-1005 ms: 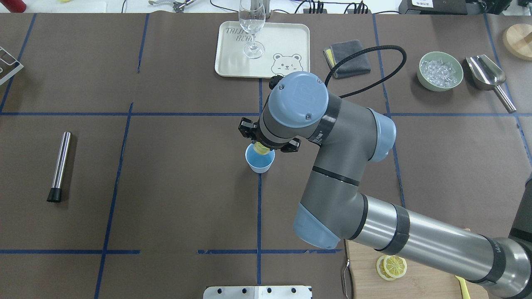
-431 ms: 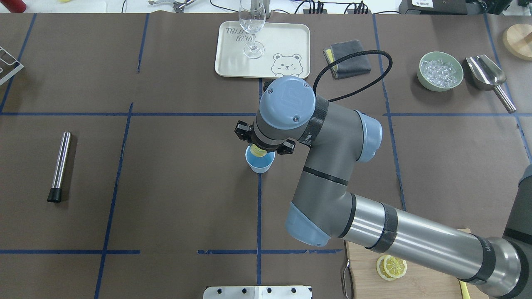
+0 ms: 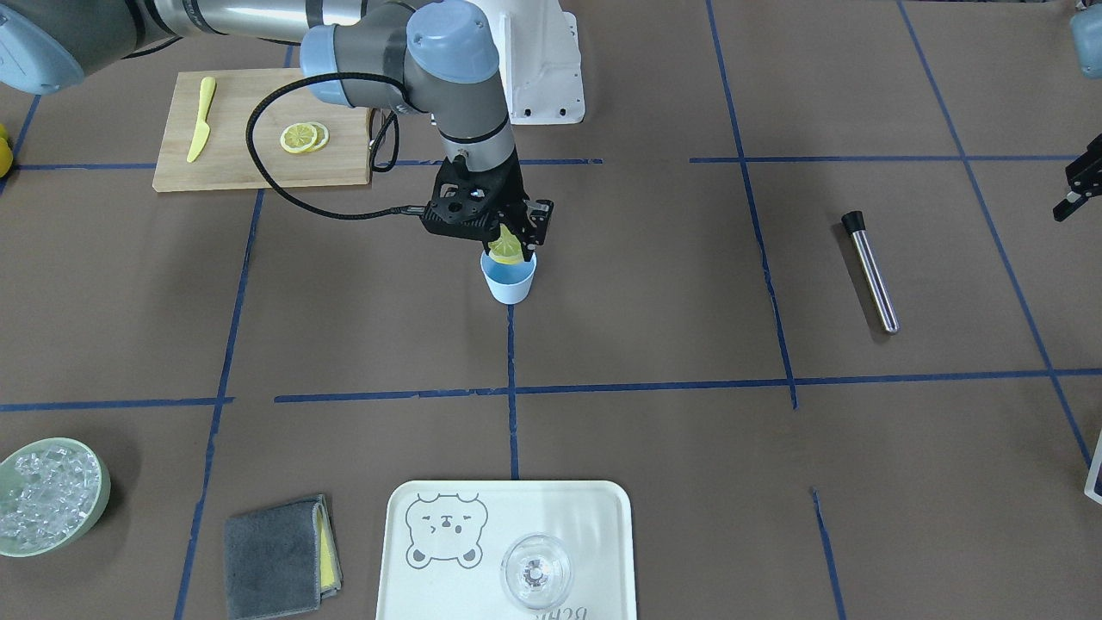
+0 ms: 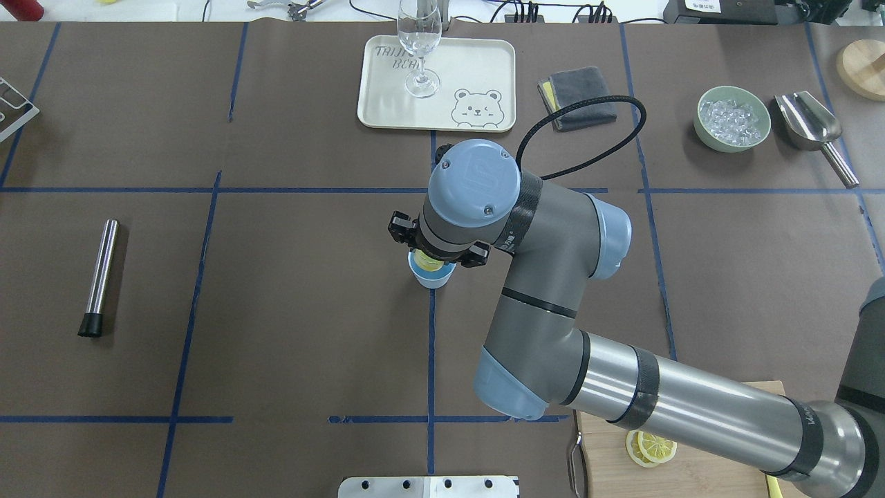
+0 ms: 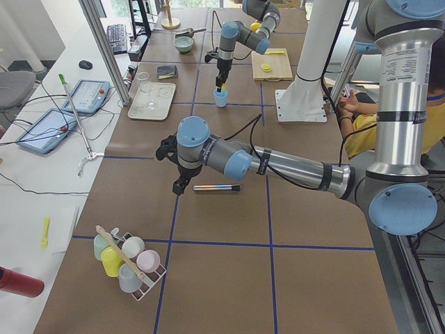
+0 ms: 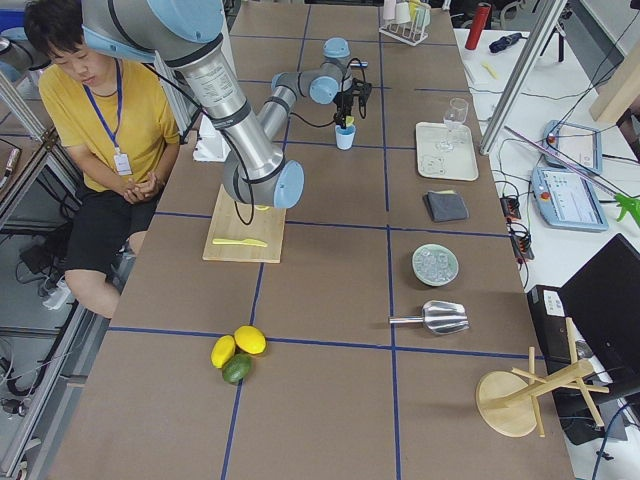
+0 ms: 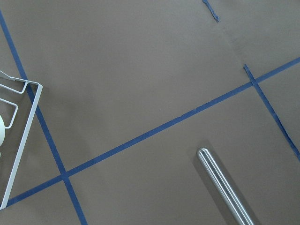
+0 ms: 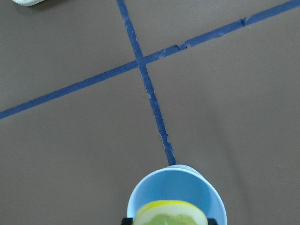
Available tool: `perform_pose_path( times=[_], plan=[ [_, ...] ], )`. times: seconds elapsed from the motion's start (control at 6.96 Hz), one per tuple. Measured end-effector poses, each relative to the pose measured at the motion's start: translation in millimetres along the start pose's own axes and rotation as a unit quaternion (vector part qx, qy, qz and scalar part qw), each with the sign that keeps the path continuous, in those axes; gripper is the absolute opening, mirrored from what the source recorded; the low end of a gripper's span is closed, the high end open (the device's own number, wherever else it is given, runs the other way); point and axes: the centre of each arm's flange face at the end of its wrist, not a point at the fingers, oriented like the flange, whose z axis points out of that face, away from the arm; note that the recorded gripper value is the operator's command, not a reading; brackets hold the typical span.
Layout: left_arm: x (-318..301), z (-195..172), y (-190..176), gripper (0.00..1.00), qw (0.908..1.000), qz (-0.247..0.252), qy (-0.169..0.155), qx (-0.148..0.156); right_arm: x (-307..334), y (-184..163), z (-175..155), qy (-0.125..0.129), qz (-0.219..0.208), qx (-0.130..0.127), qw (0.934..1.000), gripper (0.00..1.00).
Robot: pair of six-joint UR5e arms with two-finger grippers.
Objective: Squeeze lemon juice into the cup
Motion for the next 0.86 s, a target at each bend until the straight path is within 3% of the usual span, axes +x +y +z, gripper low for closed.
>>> perform_pose_path(
  times=[0.14, 0.43, 0.86],
  plan=[
    [0.1, -0.1, -0.1, 1.0, 1.0, 0.0, 0.0, 0.0, 0.6, -0.1, 0.5, 0.0, 0.0, 0.0, 1.0, 0.64],
    [-0.5, 0.4, 0.2, 1.0, 1.0, 0.0, 0.0, 0.0, 1.8, -0.3, 1.7, 0.002, 0.0, 0.0, 1.0, 0.79],
    [-2.8, 4.9, 0.3, 1.0, 0.9999, -0.014, 0.001, -0.004, 3.2, -1.4, 2.8, 0.004, -0.001, 0.001, 1.0, 0.82]
  ],
)
